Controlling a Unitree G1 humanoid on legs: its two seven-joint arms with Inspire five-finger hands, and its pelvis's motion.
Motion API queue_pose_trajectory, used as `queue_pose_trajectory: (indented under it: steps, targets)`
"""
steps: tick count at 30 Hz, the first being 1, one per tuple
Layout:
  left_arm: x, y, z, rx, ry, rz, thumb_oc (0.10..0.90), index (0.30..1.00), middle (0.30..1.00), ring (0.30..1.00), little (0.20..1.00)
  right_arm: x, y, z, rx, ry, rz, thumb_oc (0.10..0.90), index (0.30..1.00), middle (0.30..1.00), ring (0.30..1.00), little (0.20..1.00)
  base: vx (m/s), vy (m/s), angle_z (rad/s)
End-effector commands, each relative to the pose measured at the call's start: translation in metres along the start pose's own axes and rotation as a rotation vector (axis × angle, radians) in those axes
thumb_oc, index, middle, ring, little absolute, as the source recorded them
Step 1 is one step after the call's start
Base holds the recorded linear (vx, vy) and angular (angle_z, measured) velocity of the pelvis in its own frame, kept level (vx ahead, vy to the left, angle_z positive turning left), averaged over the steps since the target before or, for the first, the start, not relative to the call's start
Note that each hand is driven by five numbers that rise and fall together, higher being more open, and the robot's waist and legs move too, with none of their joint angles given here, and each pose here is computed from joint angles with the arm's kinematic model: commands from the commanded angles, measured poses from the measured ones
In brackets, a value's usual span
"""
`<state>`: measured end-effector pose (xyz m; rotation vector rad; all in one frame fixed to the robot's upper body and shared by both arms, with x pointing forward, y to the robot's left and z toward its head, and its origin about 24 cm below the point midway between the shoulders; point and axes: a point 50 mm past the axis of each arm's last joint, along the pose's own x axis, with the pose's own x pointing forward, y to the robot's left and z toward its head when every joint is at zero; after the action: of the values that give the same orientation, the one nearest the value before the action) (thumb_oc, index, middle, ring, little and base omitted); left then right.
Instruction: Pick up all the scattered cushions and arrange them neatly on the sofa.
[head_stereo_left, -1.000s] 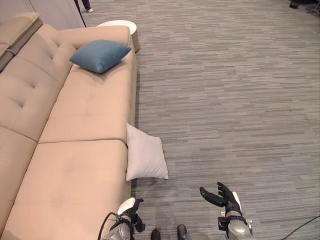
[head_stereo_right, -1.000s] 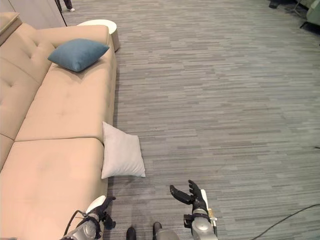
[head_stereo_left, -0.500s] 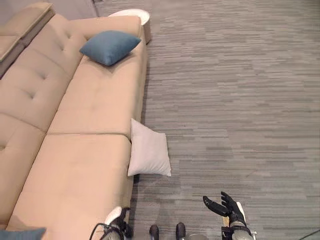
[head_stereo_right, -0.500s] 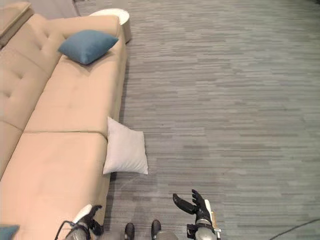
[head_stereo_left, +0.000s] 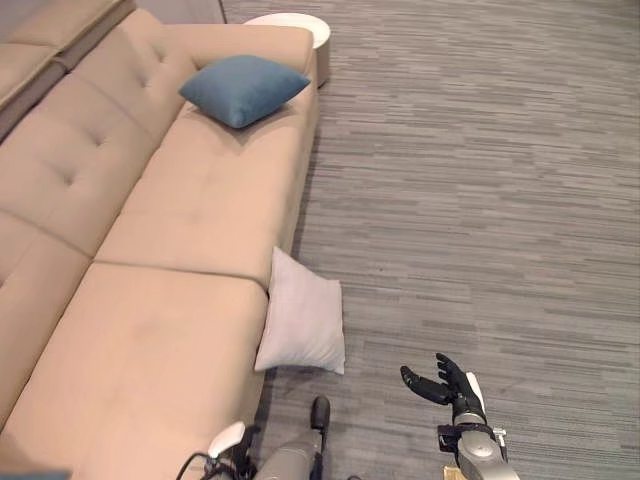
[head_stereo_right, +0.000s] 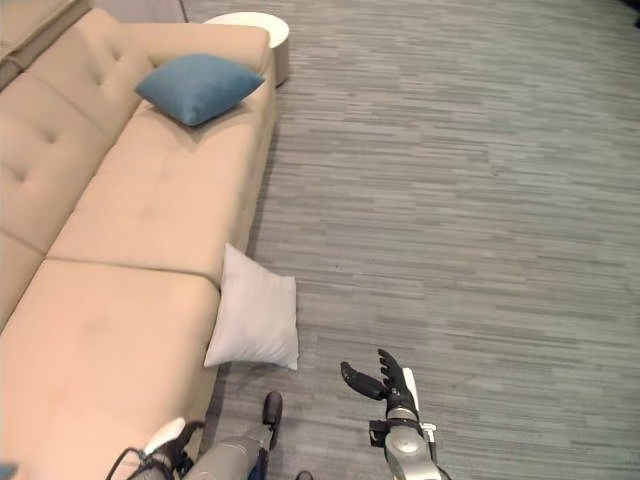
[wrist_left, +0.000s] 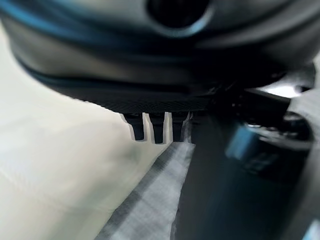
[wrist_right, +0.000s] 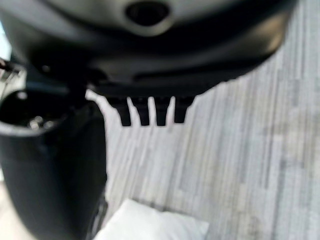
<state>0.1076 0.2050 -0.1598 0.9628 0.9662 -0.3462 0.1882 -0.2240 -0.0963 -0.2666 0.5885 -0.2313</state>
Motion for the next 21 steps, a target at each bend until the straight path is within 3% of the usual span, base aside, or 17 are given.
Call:
queue_pose_trajectory:
  steps: [1, 12, 21]
  targets:
    - [0.000, -0.010, 0.011, -0.096, 0.004, -0.002, 0.800, 0.900, 0.900, 0.900, 0.900, -0.002, 0.001, 0.028, 0.038, -0.158, 0.023, 0.800, 0.900, 0.900, 0.900, 0.900, 0.25, 0.188, -0.13]
    - [0.005, 0.007, 0.028, -0.120, -0.074, 0.057, 0.800, 0.900, 0.900, 0.900, 0.900, -0.008, -0.005, 0.022, 0.050, -0.150, -0.007, 0.800, 0.900, 0.900, 0.900, 0.900, 0.25, 0.063, 0.21]
    - [0.006, 0.003, 0.042, -0.061, -0.119, 0.028, 0.800, 0.900, 0.900, 0.900, 0.900, -0.010, -0.053, -0.017, 0.084, 0.019, -0.236, 0.800, 0.900, 0.900, 0.900, 0.900, 0.19, -0.200, 0.70]
